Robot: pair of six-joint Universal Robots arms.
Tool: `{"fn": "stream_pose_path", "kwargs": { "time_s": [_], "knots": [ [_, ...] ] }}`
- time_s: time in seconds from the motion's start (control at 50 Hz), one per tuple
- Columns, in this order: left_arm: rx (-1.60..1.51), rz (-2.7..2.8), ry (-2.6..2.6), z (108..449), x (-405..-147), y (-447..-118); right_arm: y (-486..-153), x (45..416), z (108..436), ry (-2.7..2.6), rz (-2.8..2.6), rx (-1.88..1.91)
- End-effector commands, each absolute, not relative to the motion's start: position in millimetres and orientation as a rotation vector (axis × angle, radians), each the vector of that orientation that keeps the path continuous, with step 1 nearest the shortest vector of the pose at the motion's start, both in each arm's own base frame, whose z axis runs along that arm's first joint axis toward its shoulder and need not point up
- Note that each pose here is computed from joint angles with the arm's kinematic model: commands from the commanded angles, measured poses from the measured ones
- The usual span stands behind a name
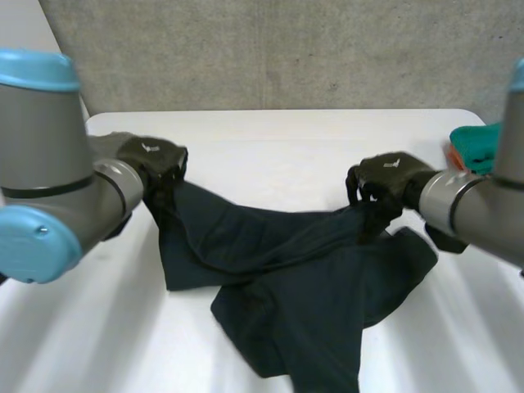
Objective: Fold the laundry.
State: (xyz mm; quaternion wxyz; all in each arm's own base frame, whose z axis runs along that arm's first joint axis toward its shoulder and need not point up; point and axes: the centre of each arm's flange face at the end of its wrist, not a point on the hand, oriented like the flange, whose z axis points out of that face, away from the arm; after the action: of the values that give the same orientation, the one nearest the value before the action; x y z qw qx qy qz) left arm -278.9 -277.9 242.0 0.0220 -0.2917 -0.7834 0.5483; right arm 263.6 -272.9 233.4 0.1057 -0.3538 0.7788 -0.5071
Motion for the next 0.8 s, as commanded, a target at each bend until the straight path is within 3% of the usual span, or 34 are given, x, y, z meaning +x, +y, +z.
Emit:
{"fn": "stream_pose_path", "kwargs": {
  "time_s": [0.02,0.2,0.34,0.42,0.48,0.56,0.6,0.68,0.8],
  "knots": [
    [-0.861,1.666,-2.461,236.0,-275.5,-273.8,-268.7,272.7,218.4,2.284,-1.544,-1.099],
    [-0.839,1.737,-2.408,238.6,-271.6,-272.2,-256.4,284.9,214.2,2.241,-1.539,-1.209],
    [-0.826,1.774,-2.402,230.4,-272.8,-291.4,-258.3,298.5,195.3,2.234,-1.514,-1.312],
    [-0.837,1.799,-2.391,225.8,-278.3,-307.2,-278.6,305.9,204.0,2.192,-1.637,-1.347],
    [-0.862,1.897,-2.335,230.0,-285.7,-329.2,-314.6,315.0,232.1,2.091,-1.931,-1.262],
    [-0.782,2.189,-2.149,256.6,-293.5,-373.5,-365.1,330.9,272.2,1.749,-2.385,-0.985],
    [-0.751,2.284,-2.067,262.8,-297.6,-386.9,-377.6,337.3,277.3,1.601,-2.495,-0.905],
    [-0.743,2.456,-1.924,265.6,-303.5,-414.1,-398.4,349.1,257.3,1.442,-2.599,-0.877],
    [-0.857,2.498,-1.947,236.3,-305.4,-435.5,-415.1,355.3,204.8,1.623,-2.619,-0.98]
  ]
}}
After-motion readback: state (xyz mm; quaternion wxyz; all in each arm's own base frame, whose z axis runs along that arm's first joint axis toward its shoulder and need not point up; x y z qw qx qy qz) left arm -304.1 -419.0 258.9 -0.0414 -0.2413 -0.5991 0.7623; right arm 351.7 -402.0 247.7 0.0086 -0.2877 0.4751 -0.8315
